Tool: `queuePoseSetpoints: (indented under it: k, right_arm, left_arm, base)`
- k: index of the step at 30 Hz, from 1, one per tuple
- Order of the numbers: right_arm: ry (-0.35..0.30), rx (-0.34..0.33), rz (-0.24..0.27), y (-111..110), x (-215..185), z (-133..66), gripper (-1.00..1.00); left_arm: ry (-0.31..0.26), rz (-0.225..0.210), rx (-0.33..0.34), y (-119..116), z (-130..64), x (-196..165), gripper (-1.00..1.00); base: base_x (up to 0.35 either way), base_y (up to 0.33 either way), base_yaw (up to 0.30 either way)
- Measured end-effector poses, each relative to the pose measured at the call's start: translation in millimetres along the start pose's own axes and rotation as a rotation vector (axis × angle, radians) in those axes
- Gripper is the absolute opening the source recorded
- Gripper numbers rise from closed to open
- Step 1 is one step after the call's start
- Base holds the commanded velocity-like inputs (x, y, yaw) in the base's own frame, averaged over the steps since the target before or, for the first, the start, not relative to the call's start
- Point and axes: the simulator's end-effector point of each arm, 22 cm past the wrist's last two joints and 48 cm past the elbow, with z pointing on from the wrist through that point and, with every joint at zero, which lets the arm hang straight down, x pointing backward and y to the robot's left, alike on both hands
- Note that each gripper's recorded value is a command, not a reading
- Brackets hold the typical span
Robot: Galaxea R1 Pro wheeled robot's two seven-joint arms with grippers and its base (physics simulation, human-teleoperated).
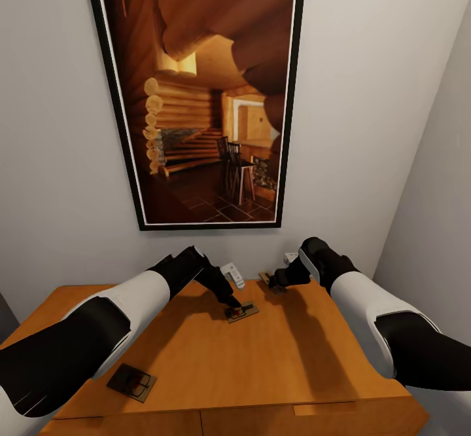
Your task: Take the four mousetraps from the cabinet in the bathroom and place them on the bathroom floor. Make sure all four end up on the same floor surface, and ensure that at least two of them are either under or directly next to the same bathroom sink.
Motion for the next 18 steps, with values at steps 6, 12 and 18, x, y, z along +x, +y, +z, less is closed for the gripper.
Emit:
queuePoseSetpoints:
  k: [6, 12, 18]
  right_arm:
    - [0.000, -0.002, 0.001, -0.2, 0.0, -0.1, -1.00]
    - [0.000, -0.002, 0.001, -0.3, 0.0, -0.1, -1.00]
    - [0.000, -0.002, 0.001, -0.4, 0.1, -0.2, -1.00]
  left_arm:
    - [-0.004, 0.004, 0.013, -2.6, 0.3, 0.2, 1.00]
    - [-0.003, 0.001, 0.021, -4.5, 1.6, 3.0, 1.00]
    - [0.000, -0.002, 0.029, -7.1, 3.5, 6.1, 1.00]
  base:
    - [0.000, 0.000, 0.000]
    - [0.000, 0.000, 0.000]
    - [0.000, 0.000, 0.000]
